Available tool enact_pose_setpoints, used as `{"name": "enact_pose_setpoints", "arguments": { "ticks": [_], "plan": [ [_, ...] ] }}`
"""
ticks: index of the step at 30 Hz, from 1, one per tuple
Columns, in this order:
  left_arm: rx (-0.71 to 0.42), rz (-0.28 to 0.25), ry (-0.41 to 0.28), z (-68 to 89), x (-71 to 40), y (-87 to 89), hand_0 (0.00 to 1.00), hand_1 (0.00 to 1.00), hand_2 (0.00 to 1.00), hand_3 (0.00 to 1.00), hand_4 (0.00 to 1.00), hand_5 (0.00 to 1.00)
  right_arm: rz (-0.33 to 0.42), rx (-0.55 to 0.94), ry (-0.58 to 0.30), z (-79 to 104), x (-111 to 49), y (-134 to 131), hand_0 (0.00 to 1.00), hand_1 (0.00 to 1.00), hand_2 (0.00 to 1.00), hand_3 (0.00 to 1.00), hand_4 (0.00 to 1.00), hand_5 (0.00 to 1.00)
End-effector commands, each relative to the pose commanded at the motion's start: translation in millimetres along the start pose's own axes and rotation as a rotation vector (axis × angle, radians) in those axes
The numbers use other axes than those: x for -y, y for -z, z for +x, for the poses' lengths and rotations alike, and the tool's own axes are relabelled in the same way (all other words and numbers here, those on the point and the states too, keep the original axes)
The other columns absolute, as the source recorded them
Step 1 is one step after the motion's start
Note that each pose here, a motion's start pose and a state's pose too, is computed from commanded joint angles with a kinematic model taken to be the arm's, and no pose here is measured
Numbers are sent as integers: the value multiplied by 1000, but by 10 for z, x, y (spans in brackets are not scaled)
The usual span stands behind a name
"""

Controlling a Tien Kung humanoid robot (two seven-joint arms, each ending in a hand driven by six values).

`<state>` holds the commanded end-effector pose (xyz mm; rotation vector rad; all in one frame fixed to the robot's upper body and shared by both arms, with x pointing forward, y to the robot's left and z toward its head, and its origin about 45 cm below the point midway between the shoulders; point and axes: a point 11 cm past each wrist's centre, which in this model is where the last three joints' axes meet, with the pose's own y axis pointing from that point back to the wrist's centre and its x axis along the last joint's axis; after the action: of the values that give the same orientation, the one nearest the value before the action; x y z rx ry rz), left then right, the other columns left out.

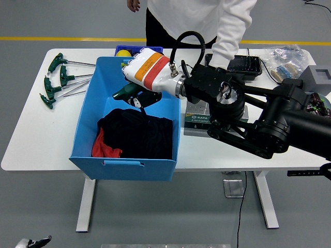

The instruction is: Lift tool from toolbox,place it in box,lift tool from toolbox,place it in box

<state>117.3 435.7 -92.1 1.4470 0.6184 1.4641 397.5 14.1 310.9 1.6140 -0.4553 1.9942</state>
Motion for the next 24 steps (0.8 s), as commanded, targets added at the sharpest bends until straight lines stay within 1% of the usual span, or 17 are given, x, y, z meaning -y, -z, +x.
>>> {"name": "enact_pose_setpoints", "arguments": {
  "ticks": [5,6,11,12,14,17,18,23,24],
  "plan": [
    [5,1,-1,7,1,3,712,722,722,687,698,637,0,-120,17,14,43,56,219,50,140,105,629,161],
    [6,1,-1,10,1,4,711,720,719,688,698,636,4,-137,12,30,47,67,502,305,399,326,687,265],
    [8,3,-2,15,1,13,711,720,719,688,698,636,35,-165,-23,106,65,151,502,305,399,326,687,265],
    [9,4,-2,14,1,15,708,714,719,690,699,638,47,-172,-38,122,67,180,617,589,688,563,670,367],
    [8,5,-2,13,1,18,708,714,719,690,699,638,66,-183,-57,140,71,226,617,589,688,563,670,367],
    [7,5,-2,14,1,16,708,714,719,690,699,638,81,-188,-58,127,73,266,617,589,688,563,670,367],
    [7,5,-2,15,1,14,709,709,717,690,698,639,84,-189,-56,121,72,270,809,788,863,883,848,420],
    [5,2,-4,20,2,5,709,709,717,690,698,639,81,-185,-46,96,59,242,809,788,863,883,848,420],
    [5,2,-5,20,2,5,707,708,717,690,698,639,78,-183,-43,95,57,230,841,813,888,902,869,437]
  ]
}}
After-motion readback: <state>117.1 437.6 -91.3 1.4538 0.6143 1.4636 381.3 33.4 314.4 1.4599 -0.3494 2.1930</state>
